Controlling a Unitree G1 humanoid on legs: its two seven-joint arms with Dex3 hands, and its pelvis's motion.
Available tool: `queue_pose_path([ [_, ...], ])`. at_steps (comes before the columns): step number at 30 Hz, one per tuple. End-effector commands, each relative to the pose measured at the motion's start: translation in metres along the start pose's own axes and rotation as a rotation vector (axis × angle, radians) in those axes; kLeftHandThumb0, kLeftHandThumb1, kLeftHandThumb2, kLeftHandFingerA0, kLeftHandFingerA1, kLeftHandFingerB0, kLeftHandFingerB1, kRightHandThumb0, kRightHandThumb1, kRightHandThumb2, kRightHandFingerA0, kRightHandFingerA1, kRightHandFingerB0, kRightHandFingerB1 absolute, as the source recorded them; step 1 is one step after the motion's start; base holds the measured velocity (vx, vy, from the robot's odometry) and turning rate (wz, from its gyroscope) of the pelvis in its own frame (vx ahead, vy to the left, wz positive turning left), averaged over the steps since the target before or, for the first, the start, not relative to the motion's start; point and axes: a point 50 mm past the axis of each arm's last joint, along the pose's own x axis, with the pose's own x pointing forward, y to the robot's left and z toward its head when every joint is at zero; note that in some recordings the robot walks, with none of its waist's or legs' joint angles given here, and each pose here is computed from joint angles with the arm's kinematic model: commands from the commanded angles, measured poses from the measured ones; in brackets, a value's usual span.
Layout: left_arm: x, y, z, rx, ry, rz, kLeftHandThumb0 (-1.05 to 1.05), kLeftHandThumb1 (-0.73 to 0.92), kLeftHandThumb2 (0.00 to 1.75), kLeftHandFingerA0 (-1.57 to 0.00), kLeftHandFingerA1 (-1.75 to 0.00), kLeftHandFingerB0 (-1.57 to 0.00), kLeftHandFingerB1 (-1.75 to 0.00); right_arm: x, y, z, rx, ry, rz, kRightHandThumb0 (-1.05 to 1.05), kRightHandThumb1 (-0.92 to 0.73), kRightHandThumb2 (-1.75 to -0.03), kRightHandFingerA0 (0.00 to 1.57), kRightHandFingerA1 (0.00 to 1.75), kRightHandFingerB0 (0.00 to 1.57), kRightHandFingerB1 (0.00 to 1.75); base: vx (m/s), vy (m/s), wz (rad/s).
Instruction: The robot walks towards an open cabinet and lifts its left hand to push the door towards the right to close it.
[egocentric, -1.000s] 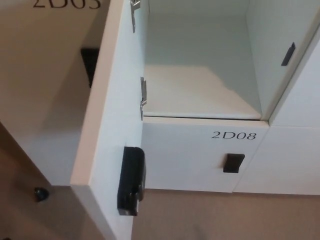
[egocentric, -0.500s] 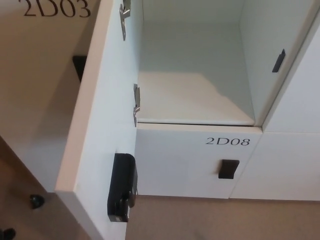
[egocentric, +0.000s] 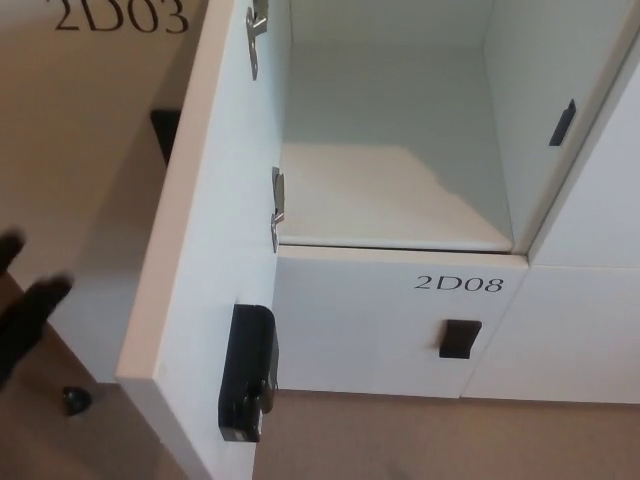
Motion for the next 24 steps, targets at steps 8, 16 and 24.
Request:
queue_pose_path([
  [8, -0.051, -0.432, 0.02, 0.376, -0.112, -0.873, -0.34, 0.64, 0.6, -0.61, -0.39, -0.51, -0.36, -0.019, -0.037, 0.002, -0.051, -0.052, -0.044, -0.26, -0.51, -0.65, 0.68, 0.59, 0.55, 0.52, -0.05, -0.106, 0.02],
  [16, -0.341, -0.538, 0.023, 0.196, -0.11, -1.887, 0.57, 0.92, 1.75, 0.0, 0.0, 0.0, 0.0, -0.013, -0.038, 0.023, -0.161, -0.102, -0.038, -0.23, -0.58, -0.57, 0.73, 0.54, 0.6, 0.47, -0.07, -0.105, 0.29],
  [24, -0.356, -0.528, 0.015, 0.239, -0.052, -1.995, -0.3, 0.67, 0.6, -0.58, -0.38, -0.44, -0.35, -0.008, -0.028, 0.025, -0.172, -0.064, -0.072, -0.21, -0.56, -0.56, 0.76, 0.57, 0.62, 0.48, -0.05, -0.049, 0.02],
])
